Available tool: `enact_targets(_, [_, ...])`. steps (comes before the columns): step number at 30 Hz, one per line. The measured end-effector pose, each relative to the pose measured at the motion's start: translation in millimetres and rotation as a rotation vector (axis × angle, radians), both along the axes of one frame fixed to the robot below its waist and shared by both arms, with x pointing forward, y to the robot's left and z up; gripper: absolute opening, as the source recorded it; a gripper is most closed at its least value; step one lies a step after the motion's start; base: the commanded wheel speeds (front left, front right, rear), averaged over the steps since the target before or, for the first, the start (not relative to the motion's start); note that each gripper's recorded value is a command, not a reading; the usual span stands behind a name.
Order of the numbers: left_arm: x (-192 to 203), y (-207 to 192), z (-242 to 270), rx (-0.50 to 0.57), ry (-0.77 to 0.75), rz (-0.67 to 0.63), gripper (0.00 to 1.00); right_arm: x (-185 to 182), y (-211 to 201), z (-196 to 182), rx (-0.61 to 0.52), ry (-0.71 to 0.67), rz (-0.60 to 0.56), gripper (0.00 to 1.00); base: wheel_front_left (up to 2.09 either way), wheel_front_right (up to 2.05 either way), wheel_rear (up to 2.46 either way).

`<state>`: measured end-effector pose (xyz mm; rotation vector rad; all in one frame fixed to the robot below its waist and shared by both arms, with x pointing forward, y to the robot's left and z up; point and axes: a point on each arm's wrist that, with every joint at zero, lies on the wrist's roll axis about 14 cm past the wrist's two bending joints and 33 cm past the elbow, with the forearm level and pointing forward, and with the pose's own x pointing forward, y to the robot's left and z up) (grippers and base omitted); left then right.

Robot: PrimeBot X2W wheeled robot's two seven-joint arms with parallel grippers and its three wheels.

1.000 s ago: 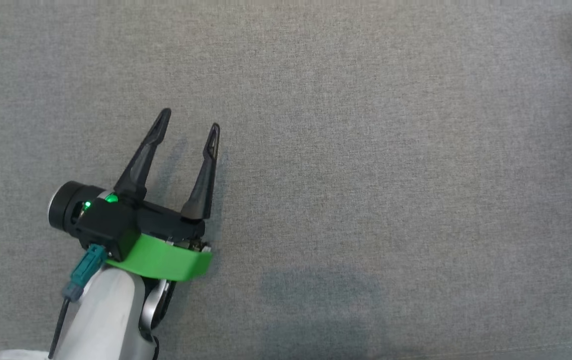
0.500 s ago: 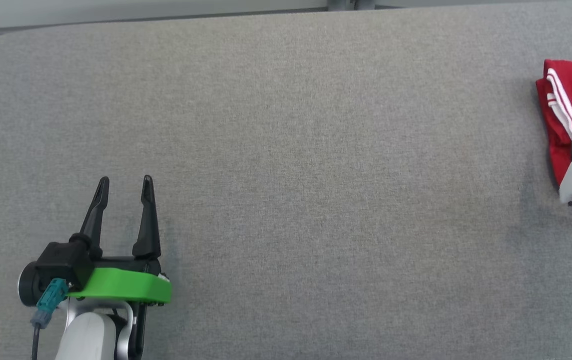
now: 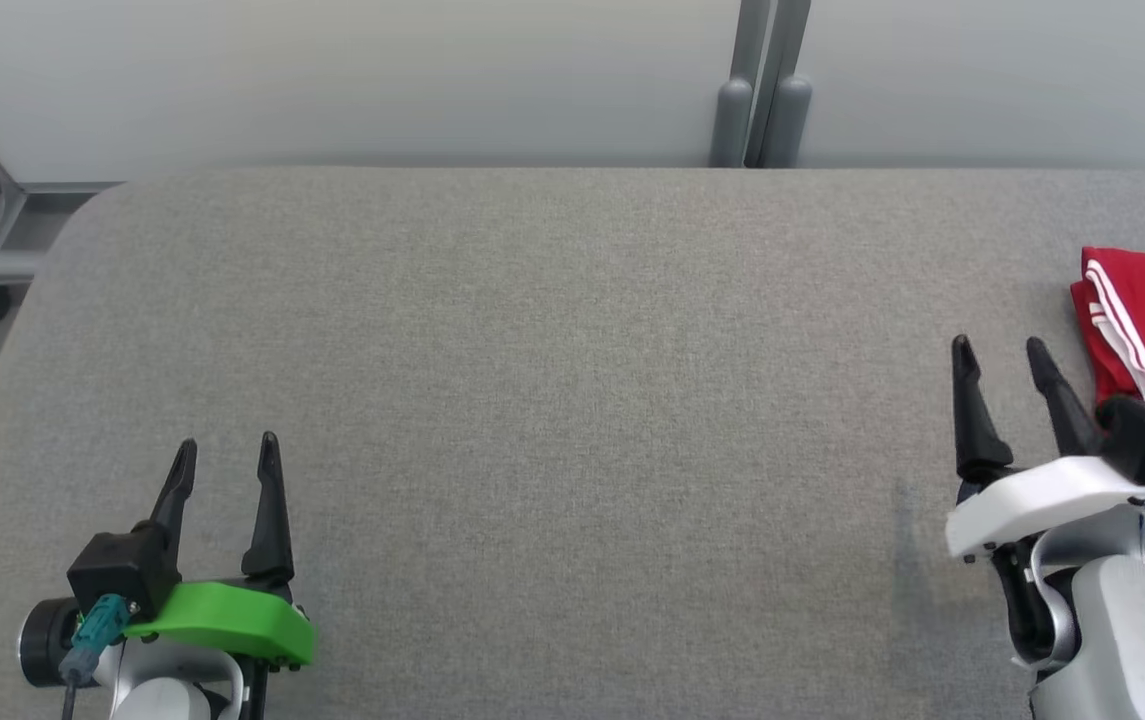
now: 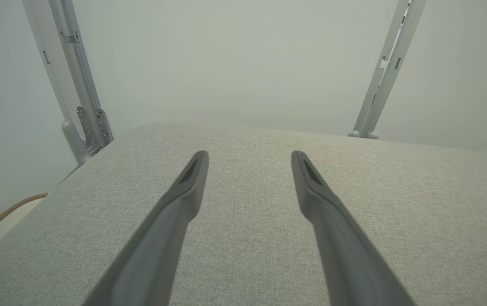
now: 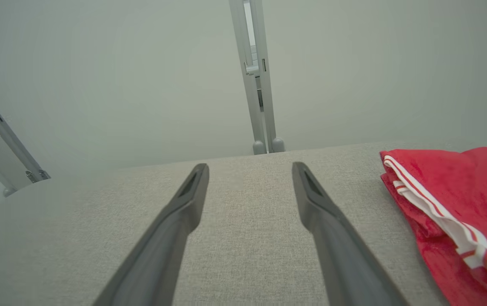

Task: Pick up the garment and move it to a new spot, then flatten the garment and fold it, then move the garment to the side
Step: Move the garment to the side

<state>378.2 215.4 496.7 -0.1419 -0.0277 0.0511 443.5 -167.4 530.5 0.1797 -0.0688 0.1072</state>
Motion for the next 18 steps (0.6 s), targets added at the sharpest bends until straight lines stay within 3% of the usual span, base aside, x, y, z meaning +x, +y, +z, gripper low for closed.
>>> enact_targets(8, [-21.1,0.6,2.4,-0.012,-0.019,-0.013,1.0,-26.6,23.2,0.1,0.056,-0.012,0.057,1.0,0.0,0.0,0.0])
enact_targets(18, [-31.7,-11.1,-4.1,-0.002,-0.009,-0.052,1.0,-50.7,14.2,-21.3,-0.009,0.045,0.03,1.0,0.0,0.0,0.0])
